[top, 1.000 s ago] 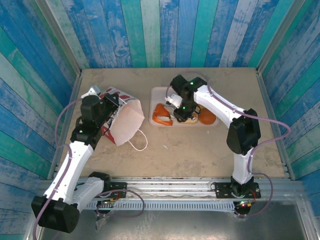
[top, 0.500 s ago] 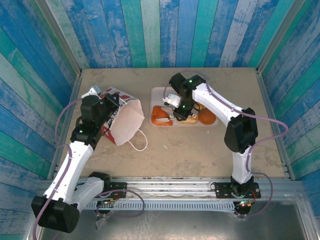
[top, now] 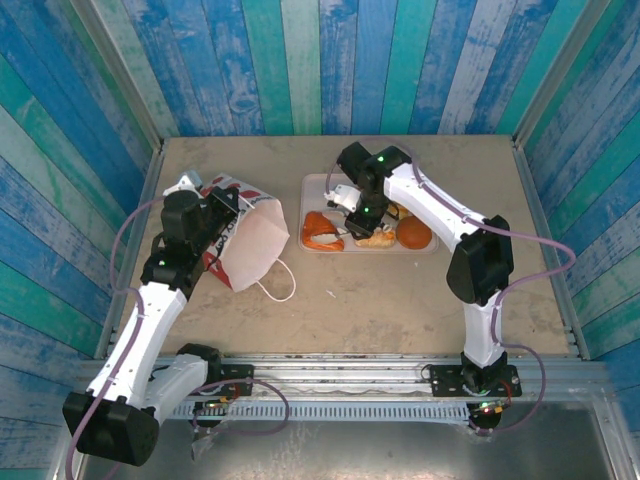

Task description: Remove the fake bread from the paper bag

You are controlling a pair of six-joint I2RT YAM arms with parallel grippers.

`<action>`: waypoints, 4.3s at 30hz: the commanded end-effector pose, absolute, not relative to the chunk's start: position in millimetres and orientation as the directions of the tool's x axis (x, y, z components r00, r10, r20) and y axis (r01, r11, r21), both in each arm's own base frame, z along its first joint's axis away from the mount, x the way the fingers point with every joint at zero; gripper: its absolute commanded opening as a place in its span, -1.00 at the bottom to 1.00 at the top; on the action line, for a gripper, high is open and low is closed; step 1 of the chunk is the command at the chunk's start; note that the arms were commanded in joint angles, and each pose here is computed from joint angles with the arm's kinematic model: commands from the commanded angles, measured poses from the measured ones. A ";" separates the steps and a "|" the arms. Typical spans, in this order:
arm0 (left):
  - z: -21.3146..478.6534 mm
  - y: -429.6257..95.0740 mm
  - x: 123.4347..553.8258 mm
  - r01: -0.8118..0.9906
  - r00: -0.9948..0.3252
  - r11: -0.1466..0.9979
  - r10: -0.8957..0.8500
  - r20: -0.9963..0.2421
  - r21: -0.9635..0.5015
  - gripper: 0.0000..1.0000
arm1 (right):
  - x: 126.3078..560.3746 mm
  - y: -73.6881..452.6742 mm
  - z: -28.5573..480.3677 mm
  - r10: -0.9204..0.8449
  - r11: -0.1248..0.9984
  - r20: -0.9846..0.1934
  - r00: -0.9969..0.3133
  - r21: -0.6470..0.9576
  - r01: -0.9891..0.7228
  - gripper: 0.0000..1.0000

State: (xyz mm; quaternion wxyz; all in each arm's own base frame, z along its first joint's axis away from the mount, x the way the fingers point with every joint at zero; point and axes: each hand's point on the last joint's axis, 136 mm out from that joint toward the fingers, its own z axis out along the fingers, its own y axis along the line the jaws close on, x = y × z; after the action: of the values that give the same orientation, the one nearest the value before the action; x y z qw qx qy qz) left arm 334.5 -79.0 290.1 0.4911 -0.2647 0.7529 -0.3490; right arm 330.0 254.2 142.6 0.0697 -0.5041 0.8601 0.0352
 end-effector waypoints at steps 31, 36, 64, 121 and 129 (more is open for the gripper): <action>307.1 -83.5 329.9 -0.010 -0.388 0.636 -0.714 -0.584 -0.771 -0.99 | 308.8 240.8 226.0 -0.733 0.616 -0.405 -0.546 -0.055 -0.786 -0.01; 310.9 -83.9 328.8 -0.001 -0.385 0.634 -0.714 -0.585 -0.773 -0.99 | 306.0 234.8 261.2 -0.672 0.647 -0.538 -0.508 -0.094 -0.757 -0.01; 328.9 -95.6 335.5 0.057 -0.407 0.606 -0.712 -0.572 -0.794 -1.00 | 223.0 332.7 254.8 -0.435 0.435 -0.571 -0.697 0.544 -0.717 -0.05; 325.1 -105.8 336.0 0.098 -0.444 0.593 -0.693 -0.568 -0.800 -1.00 | 276.7 454.9 191.9 -0.337 0.653 -0.489 -0.805 0.494 -0.574 -0.07; 324.6 -106.7 336.7 0.100 -0.446 0.588 -0.695 -0.565 -0.803 -1.00 | 304.7 461.4 178.9 -0.247 0.727 -0.517 -0.820 0.460 -0.509 -0.07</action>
State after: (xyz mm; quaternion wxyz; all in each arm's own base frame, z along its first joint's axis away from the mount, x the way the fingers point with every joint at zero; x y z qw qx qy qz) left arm 334.2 -102.9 314.7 0.4776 -0.2113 0.7542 -0.3980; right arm 287.6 446.6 164.4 0.1770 -0.2305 0.9110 0.2927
